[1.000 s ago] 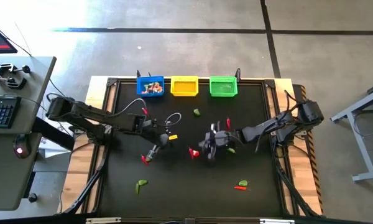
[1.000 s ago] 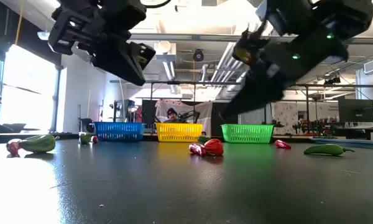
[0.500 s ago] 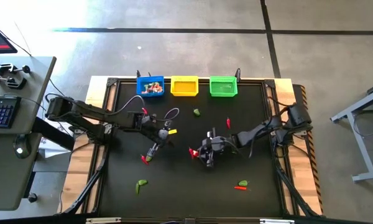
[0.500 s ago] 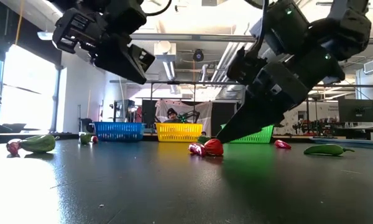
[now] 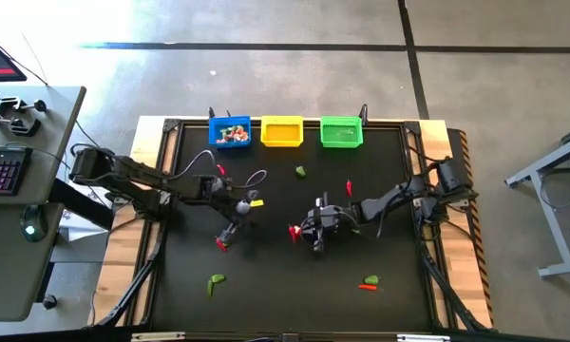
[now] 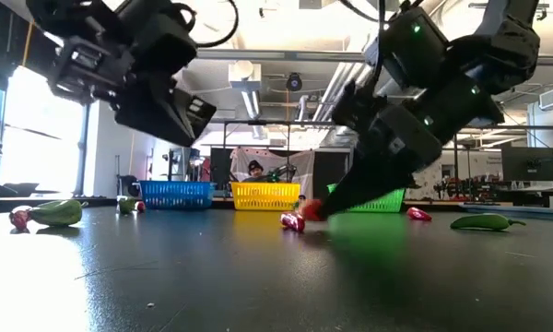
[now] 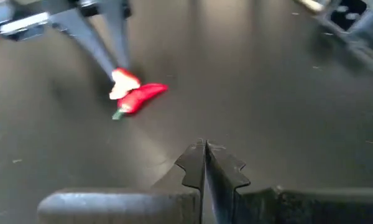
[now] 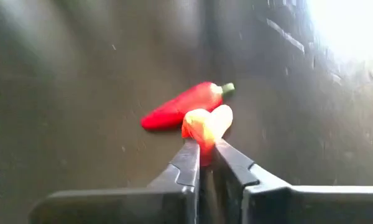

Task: Sort produce into baskets
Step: Put the red mushroom into the blue bin

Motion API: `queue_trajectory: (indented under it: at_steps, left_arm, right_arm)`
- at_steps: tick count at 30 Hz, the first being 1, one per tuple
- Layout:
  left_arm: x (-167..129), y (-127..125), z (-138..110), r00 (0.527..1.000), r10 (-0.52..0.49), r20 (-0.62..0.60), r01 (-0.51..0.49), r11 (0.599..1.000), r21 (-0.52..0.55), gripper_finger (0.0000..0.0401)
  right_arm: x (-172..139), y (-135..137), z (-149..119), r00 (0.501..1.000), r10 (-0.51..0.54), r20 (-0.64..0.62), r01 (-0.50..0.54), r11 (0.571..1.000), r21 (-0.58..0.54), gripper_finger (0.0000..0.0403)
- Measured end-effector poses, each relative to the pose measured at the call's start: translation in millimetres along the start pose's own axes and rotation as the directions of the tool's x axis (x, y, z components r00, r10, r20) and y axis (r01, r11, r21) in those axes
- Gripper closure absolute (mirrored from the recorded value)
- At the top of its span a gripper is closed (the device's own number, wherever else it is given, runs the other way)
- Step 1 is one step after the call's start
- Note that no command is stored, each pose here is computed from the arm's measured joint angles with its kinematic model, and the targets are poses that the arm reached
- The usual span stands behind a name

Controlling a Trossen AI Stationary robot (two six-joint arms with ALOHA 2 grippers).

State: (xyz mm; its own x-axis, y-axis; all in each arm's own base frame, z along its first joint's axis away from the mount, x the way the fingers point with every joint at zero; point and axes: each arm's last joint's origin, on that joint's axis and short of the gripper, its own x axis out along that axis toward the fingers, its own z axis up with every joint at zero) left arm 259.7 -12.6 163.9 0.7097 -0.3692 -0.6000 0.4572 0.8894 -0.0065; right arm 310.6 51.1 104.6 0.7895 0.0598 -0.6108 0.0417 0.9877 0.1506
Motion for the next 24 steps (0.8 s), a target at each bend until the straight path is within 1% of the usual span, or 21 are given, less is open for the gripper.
queue_trajectory:
  at_steps: [1, 2, 4, 6, 8, 11, 13, 16, 21, 24]
  left_arm:
    - [0, 1, -1, 1.0, 0.027, 0.013, -0.027, 1.0, 0.002, 0.04]
    - [0, 3, -1, 0.997, 0.075, 0.028, -0.076, 0.997, 0.01, 0.04]
    - [0, 6, 2, 0.983, 0.178, 0.041, -0.18, 0.983, 0.045, 0.04]
    - [0, 8, 4, 0.97, 0.238, 0.05, -0.243, 0.963, 0.115, 0.0398]
    - [0, 7, 8, 0.96, 0.268, 0.077, -0.278, 0.94, 0.197, 0.039]
    - [1, 3, 14, 0.952, 0.282, 0.121, -0.306, 0.899, 0.314, 0.0369]
    - [2, -1, 17, 0.945, 0.295, 0.143, -0.327, 0.862, 0.387, 0.0351]
    - [5, -9, 19, 0.94, 0.313, 0.135, -0.338, 0.809, 0.481, 0.0328]
    - [8, -21, 22, 0.943, 0.302, 0.14, -0.324, 0.736, 0.595, 0.0306]
    - [10, -26, 24, 0.938, 0.314, 0.149, -0.336, 0.705, 0.624, 0.0304]
  right_arm:
    - [-1, 0, 3, 1.0, 0.007, 0.022, -0.007, 1.0, -0.016, 0.038]
    - [-2, 1, 7, 0.998, 0.024, 0.055, -0.022, 0.999, -0.036, 0.0381]
    - [-2, 1, 14, 0.99, 0.093, 0.105, -0.084, 0.993, -0.086, 0.0391]
    - [-3, 1, 18, 0.982, 0.143, 0.126, -0.128, 0.984, -0.121, 0.0398]
    - [-2, 0, 25, 0.975, 0.172, 0.143, -0.154, 0.98, -0.128, 0.0397]
    - [-1, -1, 38, 0.962, 0.219, 0.162, -0.2, 0.972, -0.123, 0.0398]
    - [0, -1, 45, 0.957, 0.233, 0.17, -0.212, 0.968, -0.134, 0.04]
    - [0, 1, 56, 0.947, 0.254, 0.195, -0.227, 0.962, -0.15, 0.04]
    - [1, 3, 68, 0.943, 0.262, 0.204, -0.231, 0.959, -0.162, 0.04]
    - [1, 5, 74, 0.939, 0.265, 0.22, -0.231, 0.959, -0.166, 0.04]
